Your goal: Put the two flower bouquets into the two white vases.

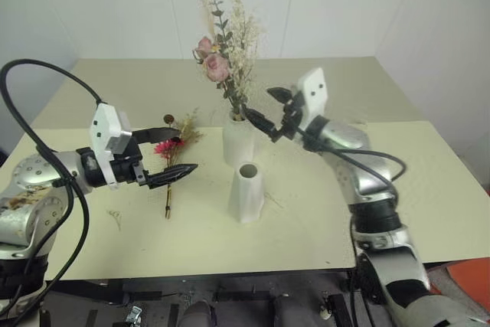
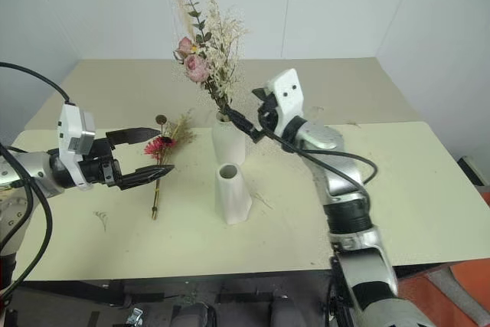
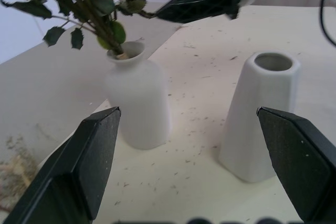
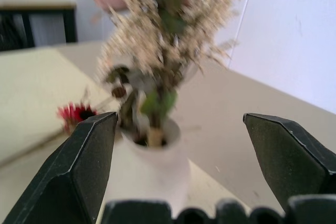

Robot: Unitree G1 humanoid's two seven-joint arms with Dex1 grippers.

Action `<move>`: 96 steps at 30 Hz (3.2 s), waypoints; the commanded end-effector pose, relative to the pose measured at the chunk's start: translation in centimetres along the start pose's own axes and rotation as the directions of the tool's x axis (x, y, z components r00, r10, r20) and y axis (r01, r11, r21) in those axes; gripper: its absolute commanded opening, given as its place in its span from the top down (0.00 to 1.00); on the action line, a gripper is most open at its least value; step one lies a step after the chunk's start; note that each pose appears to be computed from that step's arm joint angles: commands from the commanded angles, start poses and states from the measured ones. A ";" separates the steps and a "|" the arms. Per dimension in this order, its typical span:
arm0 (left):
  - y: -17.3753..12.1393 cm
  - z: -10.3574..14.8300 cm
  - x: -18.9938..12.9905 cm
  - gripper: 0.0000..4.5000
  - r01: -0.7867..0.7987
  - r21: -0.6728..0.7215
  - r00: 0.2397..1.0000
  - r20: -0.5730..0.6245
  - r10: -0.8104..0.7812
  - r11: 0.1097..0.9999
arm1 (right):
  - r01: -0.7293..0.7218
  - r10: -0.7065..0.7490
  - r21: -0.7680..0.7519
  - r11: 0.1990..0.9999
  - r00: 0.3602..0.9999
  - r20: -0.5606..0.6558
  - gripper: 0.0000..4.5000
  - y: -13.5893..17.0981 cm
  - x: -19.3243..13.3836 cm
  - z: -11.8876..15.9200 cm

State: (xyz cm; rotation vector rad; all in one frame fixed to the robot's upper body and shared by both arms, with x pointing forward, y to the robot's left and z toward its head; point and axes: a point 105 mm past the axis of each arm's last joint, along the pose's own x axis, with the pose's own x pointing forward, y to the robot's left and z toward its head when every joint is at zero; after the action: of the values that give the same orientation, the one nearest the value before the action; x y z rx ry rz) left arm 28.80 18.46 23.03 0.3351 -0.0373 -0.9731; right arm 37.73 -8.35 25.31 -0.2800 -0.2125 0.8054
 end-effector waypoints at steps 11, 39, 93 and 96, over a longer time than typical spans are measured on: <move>3.8 -4.5 -1.1 0.00 -0.283 -0.020 0.907 -0.331 0.261 0.959 | -0.254 0.241 -0.160 0.954 0.966 -0.098 0.01 -0.8 -9.1 3.7; 5.6 -11.1 4.0 0.00 -0.441 -0.185 0.683 -0.704 0.195 0.878 | -0.366 0.355 -0.161 0.917 0.930 -0.090 0.01 2.6 -12.7 4.9; -0.6 9.7 3.1 1.00 0.257 -0.189 0.768 0.636 -0.081 0.948 | -0.376 0.364 -0.045 0.926 0.916 -0.167 0.00 3.1 -15.0 2.7; -1.3 10.4 5.0 1.00 0.346 -0.181 0.715 0.686 -0.134 0.921 | -0.358 0.345 -0.048 0.933 0.922 -0.177 0.00 3.1 -15.3 2.7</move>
State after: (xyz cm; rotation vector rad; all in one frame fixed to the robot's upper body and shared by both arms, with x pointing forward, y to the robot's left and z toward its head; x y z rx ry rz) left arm 29.17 11.64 31.10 -0.3163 -0.4611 -1.2581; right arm 25.02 -16.95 24.26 -0.4368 0.0084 1.1475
